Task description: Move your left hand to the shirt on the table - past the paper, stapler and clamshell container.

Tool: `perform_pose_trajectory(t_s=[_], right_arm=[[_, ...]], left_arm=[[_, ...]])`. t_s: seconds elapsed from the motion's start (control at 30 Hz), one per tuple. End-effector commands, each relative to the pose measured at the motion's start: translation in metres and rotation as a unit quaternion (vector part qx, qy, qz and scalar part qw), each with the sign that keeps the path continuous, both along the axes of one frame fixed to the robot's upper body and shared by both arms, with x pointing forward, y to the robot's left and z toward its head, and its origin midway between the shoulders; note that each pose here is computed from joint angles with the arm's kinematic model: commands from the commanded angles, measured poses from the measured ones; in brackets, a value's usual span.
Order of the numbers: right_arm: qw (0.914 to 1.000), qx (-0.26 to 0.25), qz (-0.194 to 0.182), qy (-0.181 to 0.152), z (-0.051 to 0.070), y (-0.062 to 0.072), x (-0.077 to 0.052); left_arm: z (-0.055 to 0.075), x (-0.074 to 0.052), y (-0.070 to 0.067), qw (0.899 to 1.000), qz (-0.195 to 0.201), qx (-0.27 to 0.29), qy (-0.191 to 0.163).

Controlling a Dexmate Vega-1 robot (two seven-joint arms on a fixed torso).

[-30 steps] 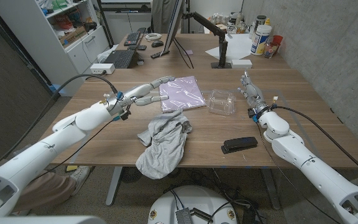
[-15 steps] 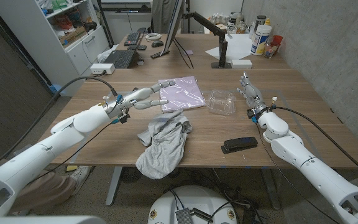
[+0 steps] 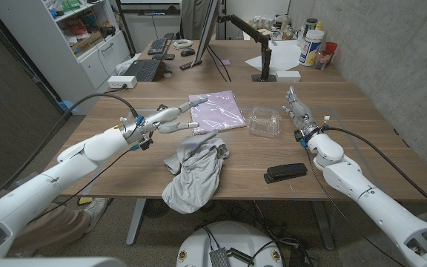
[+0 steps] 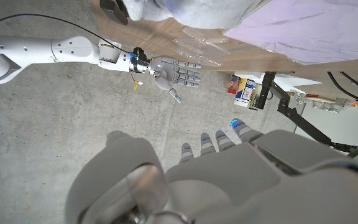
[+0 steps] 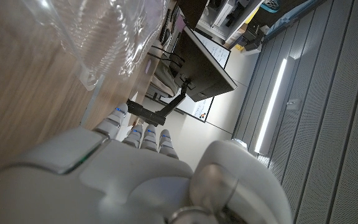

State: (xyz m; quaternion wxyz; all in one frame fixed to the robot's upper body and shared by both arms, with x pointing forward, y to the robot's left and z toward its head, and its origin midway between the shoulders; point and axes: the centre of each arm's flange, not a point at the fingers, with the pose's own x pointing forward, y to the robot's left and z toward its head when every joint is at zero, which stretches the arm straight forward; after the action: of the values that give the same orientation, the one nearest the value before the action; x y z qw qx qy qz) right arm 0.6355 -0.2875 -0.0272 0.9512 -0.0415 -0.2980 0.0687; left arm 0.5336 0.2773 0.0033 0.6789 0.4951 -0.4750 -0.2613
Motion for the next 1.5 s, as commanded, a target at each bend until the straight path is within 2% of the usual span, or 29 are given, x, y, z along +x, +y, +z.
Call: perform_pose_trajectory(t_s=[0.03,0.23,0.27,0.33,0.37,0.67,0.8,1.27,1.4,1.5], right_arm=[[0.9999,-0.012,0.004,-0.002,0.003,-0.001,0.000],[0.9999,-0.011,0.002,-0.005,0.004,-0.004,-0.001],[0.9999,-0.011,0.002,-0.005,0.004,-0.005,-0.002],[0.9999,-0.011,0.002,-0.005,0.004,-0.005,-0.002],[0.9999,-0.010,0.001,-0.005,0.005,-0.005,-0.002],[1.0000,-0.008,-0.001,-0.005,0.005,-0.007,-0.002],[1.0000,-0.007,-0.003,-0.004,0.005,-0.009,-0.002],[1.0000,-0.004,-0.005,0.000,0.005,-0.010,0.002],[1.0000,-0.001,-0.007,0.003,0.003,-0.011,0.003],[1.0000,-0.001,-0.009,0.002,0.004,-0.012,0.002]], left_arm=[[-0.009,-0.007,0.002,0.999,0.011,0.033,-0.020],[-0.009,-0.008,0.005,0.998,0.021,0.044,-0.039],[-0.010,-0.008,0.005,0.997,0.024,0.058,-0.053],[-0.010,-0.008,0.005,0.996,0.025,0.058,-0.056],[-0.010,-0.008,0.006,0.995,0.026,0.067,-0.067],[-0.009,-0.012,0.003,0.995,0.018,0.073,-0.072],[-0.009,-0.014,0.002,0.992,0.012,0.092,-0.090],[-0.009,-0.013,0.002,0.987,0.010,0.117,-0.113],[-0.013,-0.013,-0.001,0.984,0.001,0.119,-0.135],[-0.014,-0.012,-0.001,0.983,-0.001,0.122,-0.138]])
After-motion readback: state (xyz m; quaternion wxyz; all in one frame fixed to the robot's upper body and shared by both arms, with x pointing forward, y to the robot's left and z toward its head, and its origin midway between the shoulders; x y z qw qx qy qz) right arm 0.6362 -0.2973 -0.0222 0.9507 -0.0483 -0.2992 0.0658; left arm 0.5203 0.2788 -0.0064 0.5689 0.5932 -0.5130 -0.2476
